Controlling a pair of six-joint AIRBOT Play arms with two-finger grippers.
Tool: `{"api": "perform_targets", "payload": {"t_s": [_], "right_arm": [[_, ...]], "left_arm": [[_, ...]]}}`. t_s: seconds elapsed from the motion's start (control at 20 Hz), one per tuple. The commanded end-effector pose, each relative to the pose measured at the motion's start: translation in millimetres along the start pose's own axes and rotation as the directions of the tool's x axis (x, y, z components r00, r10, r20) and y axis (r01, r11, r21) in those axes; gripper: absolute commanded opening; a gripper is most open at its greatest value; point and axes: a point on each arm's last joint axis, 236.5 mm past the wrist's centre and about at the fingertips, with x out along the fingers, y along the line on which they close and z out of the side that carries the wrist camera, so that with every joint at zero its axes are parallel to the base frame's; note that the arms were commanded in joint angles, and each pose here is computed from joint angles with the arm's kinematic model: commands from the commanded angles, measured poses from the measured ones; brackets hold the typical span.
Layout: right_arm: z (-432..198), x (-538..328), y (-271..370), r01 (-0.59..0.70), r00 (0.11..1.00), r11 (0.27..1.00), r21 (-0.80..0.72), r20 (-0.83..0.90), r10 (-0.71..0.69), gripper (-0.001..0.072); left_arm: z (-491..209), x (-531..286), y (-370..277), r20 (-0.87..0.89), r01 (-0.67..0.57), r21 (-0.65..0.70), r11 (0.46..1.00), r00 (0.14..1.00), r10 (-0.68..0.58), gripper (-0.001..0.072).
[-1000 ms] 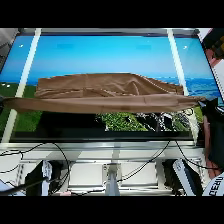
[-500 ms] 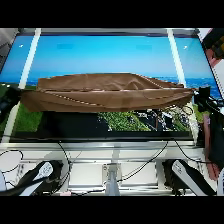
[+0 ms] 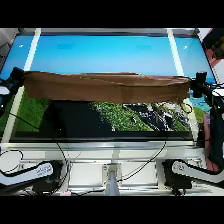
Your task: Fold the clothes and pants, and hang the long-sleeved shirts on hangers.
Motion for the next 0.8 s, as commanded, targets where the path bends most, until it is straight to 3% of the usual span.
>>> {"api": "perform_targets", "payload": {"t_s": [0.0, 0.2, 0.5, 0.75], "right_arm": [[-7, 28, -1, 0.0, 0.999, 0.985, 0.172, 0.034, -0.006, 0.0042], [-31, 54, -16, 0.031, 0.999, 0.957, 0.289, 0.023, -0.04, 0.0042], [-6, 63, 14, -0.065, 0.991, 0.961, 0.268, 0.13, 0.031, 0.0043], [-2, 72, 30, -0.099, 0.987, 0.961, 0.257, 0.15, 0.061, 0.0043]], "left_arm": [[-19, 27, 7, -0.031, -0.026, -0.133, 0.991, 0.999, 0.022, 0.0025], [-42, 46, 19, -0.055, -0.061, -0.217, 0.974, 0.997, 0.05, 0.0026], [-5, 54, -6, 0.097, 0.017, -0.202, 0.979, 0.995, 0.003, 0.0026], [-15, 67, -4, 0.086, 0.009, -0.197, 0.98, 0.996, 0.009, 0.0027]]}}
